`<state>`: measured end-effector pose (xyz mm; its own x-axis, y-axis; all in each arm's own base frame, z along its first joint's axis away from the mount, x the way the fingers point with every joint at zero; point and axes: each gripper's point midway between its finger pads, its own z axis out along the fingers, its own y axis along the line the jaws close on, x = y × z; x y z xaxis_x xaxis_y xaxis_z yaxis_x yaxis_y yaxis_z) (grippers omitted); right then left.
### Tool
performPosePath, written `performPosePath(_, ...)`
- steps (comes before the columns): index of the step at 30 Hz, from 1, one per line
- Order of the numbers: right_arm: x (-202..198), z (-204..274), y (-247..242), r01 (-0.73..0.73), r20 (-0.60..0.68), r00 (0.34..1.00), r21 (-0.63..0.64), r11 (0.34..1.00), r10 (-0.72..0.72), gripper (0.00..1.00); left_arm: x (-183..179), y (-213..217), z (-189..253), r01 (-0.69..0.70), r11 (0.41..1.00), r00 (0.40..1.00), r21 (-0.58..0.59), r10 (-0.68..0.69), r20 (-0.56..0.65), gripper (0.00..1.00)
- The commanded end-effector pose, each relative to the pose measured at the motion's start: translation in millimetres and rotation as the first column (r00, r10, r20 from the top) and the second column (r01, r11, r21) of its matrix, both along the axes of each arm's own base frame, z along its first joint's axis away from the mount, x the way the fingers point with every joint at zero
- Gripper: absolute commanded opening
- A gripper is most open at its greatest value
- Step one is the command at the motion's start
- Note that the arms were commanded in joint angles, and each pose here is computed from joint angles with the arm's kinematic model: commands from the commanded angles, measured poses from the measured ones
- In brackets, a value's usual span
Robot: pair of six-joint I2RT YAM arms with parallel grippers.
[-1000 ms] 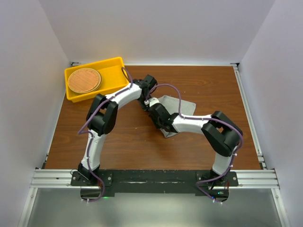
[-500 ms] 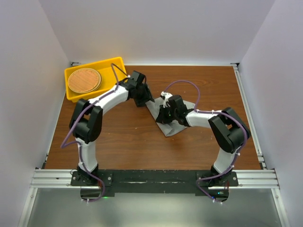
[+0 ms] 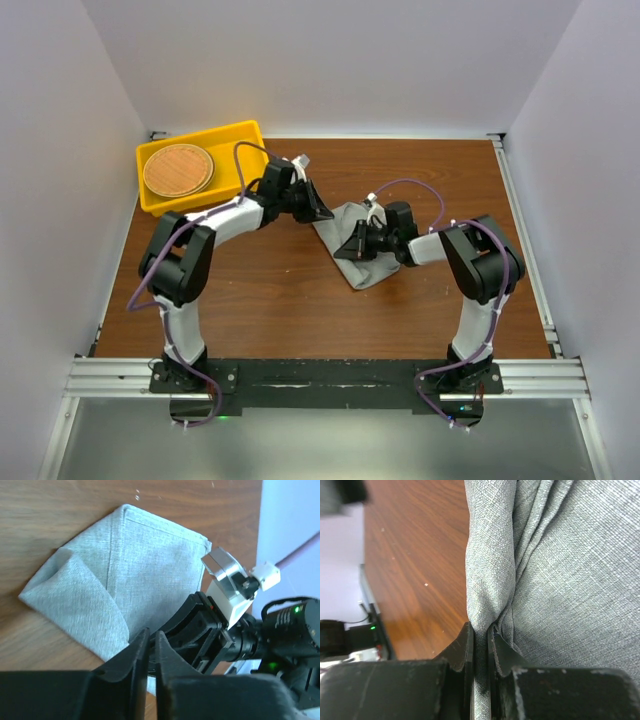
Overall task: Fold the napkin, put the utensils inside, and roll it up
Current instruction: Roll the napkin with the utensil
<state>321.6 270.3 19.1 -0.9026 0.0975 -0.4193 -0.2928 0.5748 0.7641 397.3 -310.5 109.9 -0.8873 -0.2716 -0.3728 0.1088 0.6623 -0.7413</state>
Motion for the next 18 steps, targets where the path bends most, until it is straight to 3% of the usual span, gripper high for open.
performPosePath(1, -57.8, -69.5, -33.3, 0.005, -0.298, 0.953, -0.145, 0.989, -0.049, 0.0, 9.5, -24.8, 20.0, 0.12, 0.982, 0.983, -0.145, -0.097, 0.157, 0.05)
performPosePath(8, -58.9, -73.1, -42.1, -0.018, -0.313, 0.949, -0.177, 0.984, -0.039, 0.0, 1.9, -30.0, -20.5, 0.172, 0.964, 0.971, -0.202, -0.131, 0.202, 0.0)
performPosePath(12, -54.7, -60.7, -44.8, -0.032, -0.311, 0.95, -0.208, 0.978, -0.035, 0.0, -4.0, -23.7, -56.4, 0.166, 0.974, 0.975, -0.157, -0.137, 0.175, 0.0)
performPosePath(18, -43.4, -31.1, -45.6, -0.034, -0.283, 0.958, -0.246, 0.969, -0.039, 0.14, -22.8, -11.8, -100.1, 0.168, 0.982, 0.98, -0.084, -0.158, 0.121, 0.0)
